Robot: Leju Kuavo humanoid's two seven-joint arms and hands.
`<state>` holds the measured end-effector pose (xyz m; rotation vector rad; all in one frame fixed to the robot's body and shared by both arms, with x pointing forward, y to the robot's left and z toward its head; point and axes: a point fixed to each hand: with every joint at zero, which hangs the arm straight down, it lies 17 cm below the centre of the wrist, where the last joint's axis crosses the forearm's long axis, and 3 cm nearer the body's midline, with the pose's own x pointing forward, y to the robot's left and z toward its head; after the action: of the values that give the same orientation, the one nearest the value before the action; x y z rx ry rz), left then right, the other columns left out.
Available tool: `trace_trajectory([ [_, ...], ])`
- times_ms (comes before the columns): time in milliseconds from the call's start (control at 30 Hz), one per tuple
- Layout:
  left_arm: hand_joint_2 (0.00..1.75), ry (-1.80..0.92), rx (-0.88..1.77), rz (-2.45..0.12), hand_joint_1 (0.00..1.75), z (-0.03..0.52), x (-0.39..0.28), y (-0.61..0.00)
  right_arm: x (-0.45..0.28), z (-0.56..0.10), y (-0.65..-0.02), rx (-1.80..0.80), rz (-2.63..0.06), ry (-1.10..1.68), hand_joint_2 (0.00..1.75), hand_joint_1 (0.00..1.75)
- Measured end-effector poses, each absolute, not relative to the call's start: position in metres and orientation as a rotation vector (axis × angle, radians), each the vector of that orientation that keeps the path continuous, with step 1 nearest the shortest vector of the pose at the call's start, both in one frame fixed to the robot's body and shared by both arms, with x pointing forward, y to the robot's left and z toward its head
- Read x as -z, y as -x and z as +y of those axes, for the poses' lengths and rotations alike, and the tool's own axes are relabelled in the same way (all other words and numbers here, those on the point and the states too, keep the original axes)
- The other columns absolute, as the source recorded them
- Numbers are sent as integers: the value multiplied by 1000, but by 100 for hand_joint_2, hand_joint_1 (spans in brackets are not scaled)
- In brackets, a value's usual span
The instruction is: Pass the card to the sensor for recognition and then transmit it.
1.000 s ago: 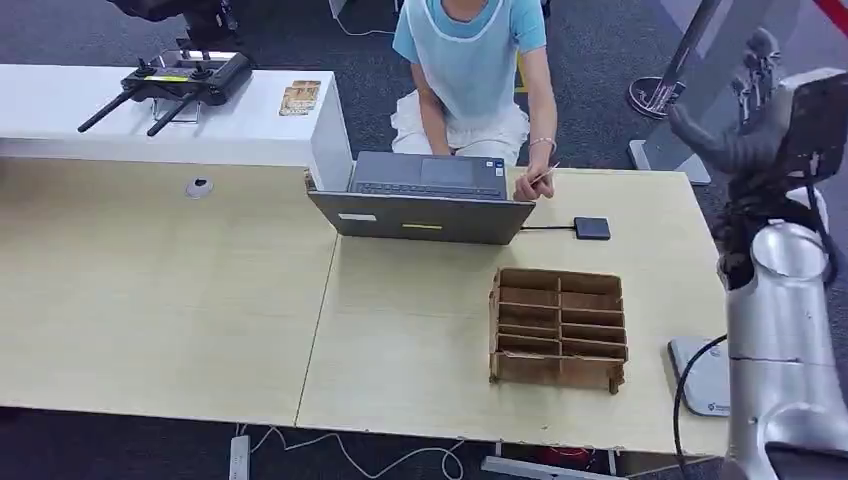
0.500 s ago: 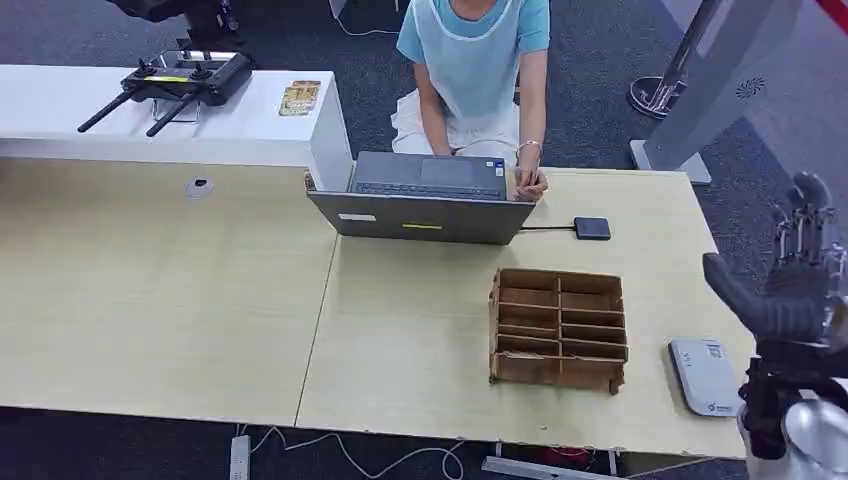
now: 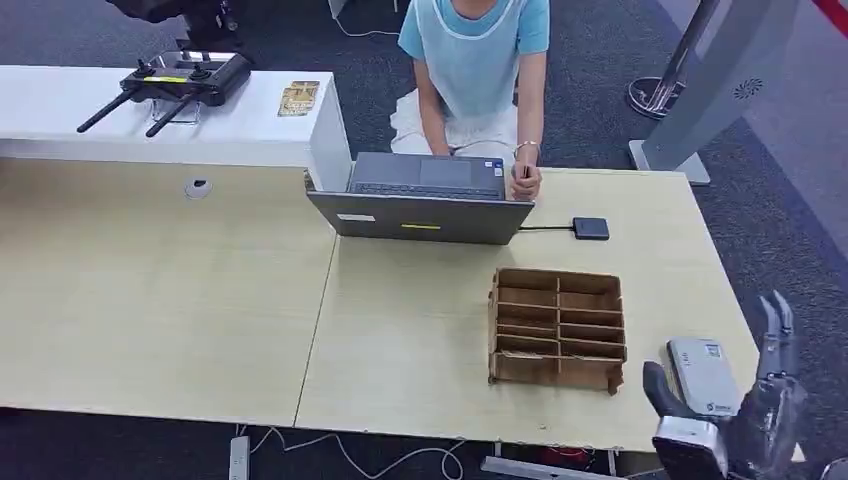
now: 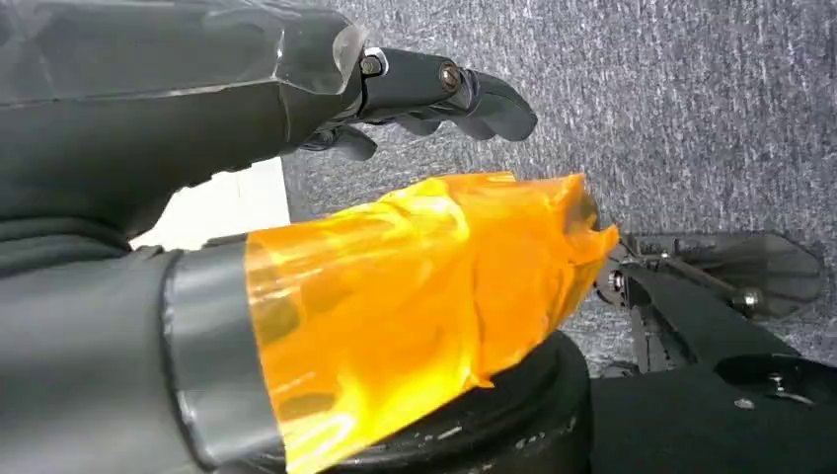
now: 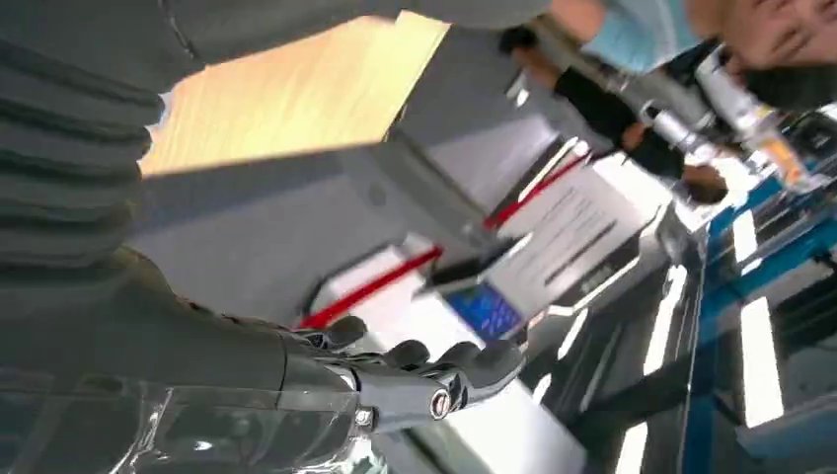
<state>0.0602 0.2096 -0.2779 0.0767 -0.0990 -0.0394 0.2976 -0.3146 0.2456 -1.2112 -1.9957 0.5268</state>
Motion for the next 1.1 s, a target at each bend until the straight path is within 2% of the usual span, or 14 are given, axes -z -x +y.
trace_trajectory([
  [200,0,-75,48,-74,0,210,278,-56,-213,-301,-286,-740,-1743,1485,0,0],
  [500,0,-82,-61,-90,0,220,279,-62,-172,-295,-285,-938,-1562,1537,0,0],
  [733,0,-81,-51,-91,0,224,279,-62,-150,-292,-287,-1025,-1539,1463,0,0],
  [967,0,-67,-59,-101,0,216,278,-64,-138,-276,-301,-859,-1663,1066,0,0],
  [1000,0,-68,-59,-101,0,216,278,-64,-139,-274,-302,-854,-1674,1052,175,0],
  [1100,0,-71,-61,-102,0,217,278,-64,-141,-269,-302,-863,-1707,1027,175,0],
])
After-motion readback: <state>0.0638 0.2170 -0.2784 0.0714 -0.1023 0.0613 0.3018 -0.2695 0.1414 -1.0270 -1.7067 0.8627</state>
